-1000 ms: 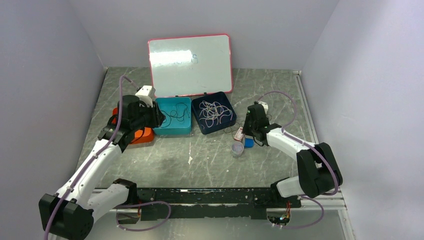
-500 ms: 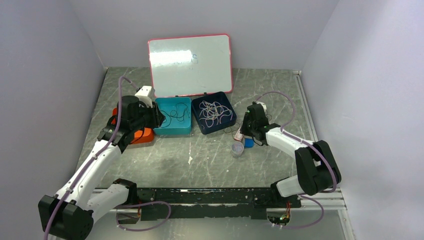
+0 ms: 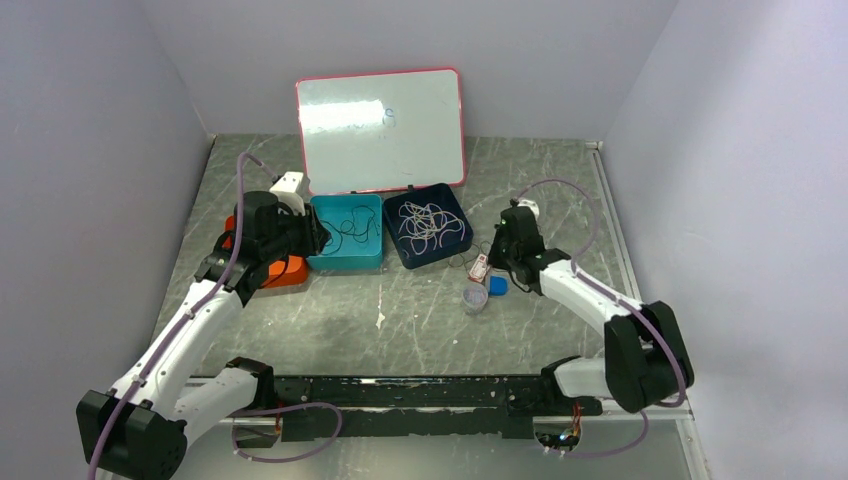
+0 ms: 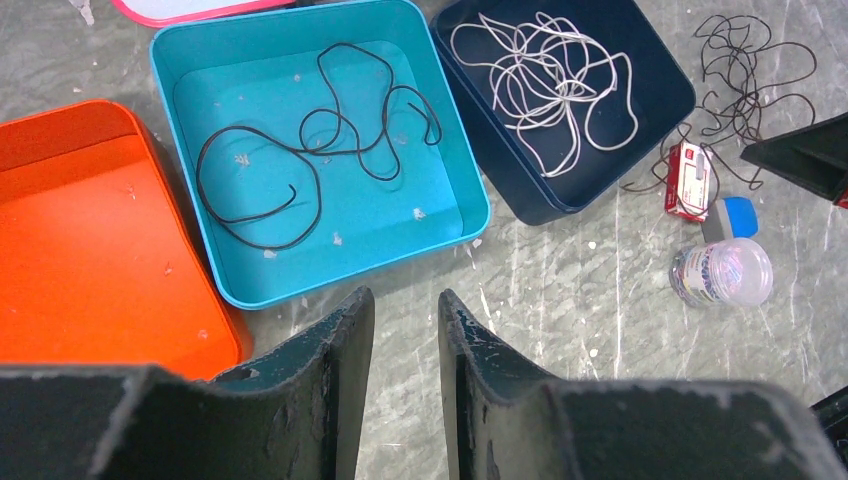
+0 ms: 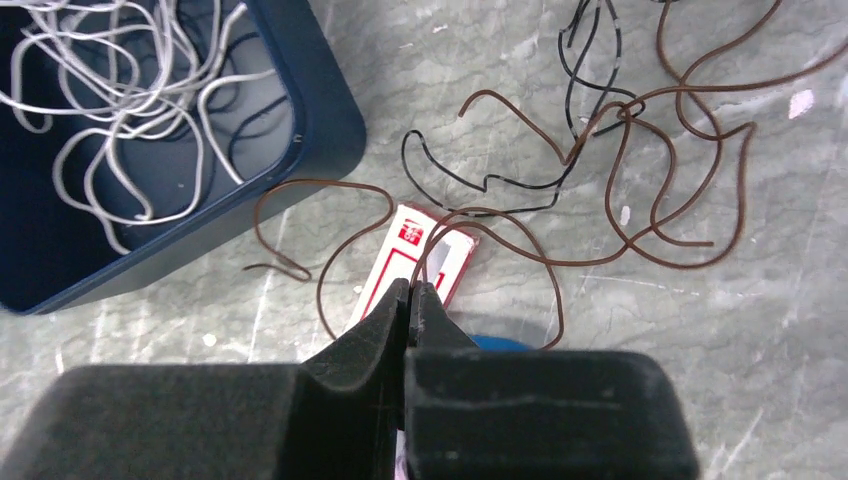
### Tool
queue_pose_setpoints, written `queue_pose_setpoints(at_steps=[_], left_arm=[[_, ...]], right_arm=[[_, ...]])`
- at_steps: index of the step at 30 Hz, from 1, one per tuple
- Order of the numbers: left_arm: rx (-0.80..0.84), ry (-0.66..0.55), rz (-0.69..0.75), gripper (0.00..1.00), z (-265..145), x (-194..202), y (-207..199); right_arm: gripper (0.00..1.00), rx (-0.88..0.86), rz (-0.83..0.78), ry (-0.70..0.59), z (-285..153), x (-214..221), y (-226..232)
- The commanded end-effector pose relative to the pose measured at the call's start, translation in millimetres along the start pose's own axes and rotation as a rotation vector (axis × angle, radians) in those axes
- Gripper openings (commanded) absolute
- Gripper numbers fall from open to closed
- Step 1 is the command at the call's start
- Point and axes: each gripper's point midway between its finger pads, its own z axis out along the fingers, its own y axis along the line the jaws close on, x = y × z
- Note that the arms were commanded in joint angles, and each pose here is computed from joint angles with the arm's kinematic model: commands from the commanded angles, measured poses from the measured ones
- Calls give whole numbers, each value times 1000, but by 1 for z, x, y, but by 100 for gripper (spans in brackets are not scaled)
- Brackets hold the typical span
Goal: Untangle the cables
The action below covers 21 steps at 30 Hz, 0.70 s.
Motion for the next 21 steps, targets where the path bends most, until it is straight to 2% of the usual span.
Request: queue_pose_setpoints(at_steps=[1,6,10,21], left_arm=[[55,-6,10,36,-1,-1,-10],[173,-70,67,37,-7,-21,-33],[262,-153,85,45,-16,-47,-54],[584,-322,140,50,-23,-95,-168]], right_arm=[[0,9,-1,-61,-21,-17,-3],[0,-14,17,-174,-64,-56,3],[0,-83,19,-245,-102,-82,15],[0,-247,44,-463,-216,-153,43]])
